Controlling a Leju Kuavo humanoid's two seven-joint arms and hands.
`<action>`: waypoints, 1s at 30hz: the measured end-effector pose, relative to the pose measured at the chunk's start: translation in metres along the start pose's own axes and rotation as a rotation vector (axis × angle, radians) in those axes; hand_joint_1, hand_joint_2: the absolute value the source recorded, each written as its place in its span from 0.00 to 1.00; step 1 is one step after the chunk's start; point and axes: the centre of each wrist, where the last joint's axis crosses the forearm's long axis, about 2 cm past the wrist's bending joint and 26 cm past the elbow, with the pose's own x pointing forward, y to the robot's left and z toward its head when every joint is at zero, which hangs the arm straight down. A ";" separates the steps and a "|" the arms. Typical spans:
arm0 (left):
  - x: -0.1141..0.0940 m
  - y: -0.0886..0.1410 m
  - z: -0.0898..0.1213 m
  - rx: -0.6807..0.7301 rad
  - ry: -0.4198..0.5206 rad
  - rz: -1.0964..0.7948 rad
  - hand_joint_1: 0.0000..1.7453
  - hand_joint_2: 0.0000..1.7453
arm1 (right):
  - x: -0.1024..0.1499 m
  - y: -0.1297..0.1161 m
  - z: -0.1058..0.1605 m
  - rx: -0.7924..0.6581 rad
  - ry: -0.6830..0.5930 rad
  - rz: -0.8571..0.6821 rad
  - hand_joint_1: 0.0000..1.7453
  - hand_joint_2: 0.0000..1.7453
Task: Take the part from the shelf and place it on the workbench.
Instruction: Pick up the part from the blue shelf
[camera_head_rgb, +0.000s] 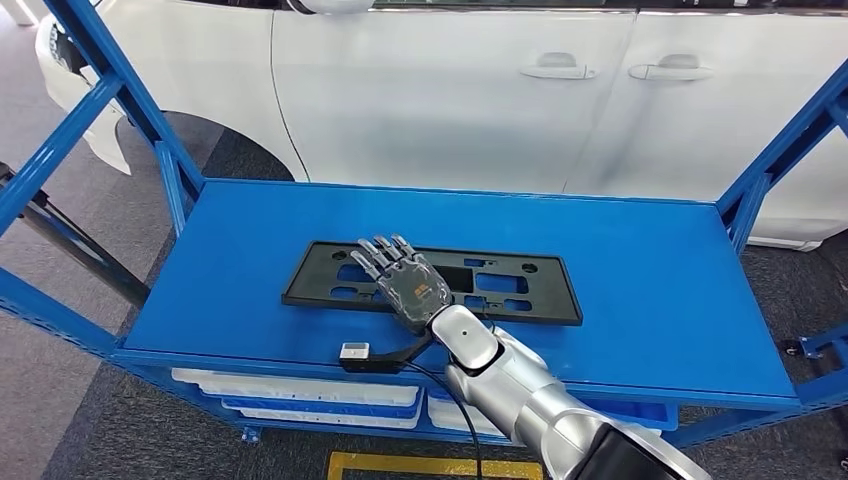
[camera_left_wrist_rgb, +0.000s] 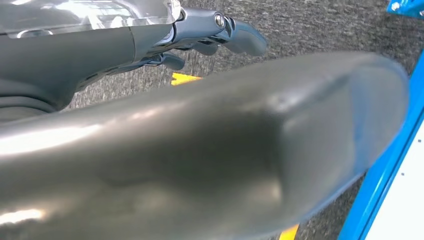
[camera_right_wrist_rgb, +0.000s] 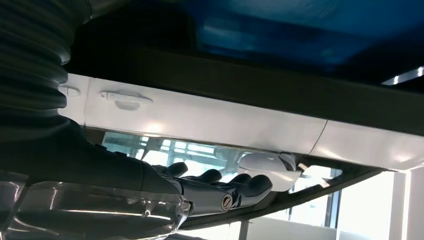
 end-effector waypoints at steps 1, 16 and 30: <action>0.000 0.000 0.000 0.000 0.000 -0.002 0.00 0.00 | 0.001 0.000 -0.001 0.002 0.003 0.005 0.00 1.00; -0.001 0.003 0.000 0.008 0.004 -0.011 0.00 0.00 | -0.030 0.010 0.014 0.073 0.164 0.035 1.00 1.00; 0.001 0.007 -0.001 0.016 -0.003 -0.016 0.00 0.00 | -0.048 0.016 0.026 0.084 0.230 0.035 1.00 1.00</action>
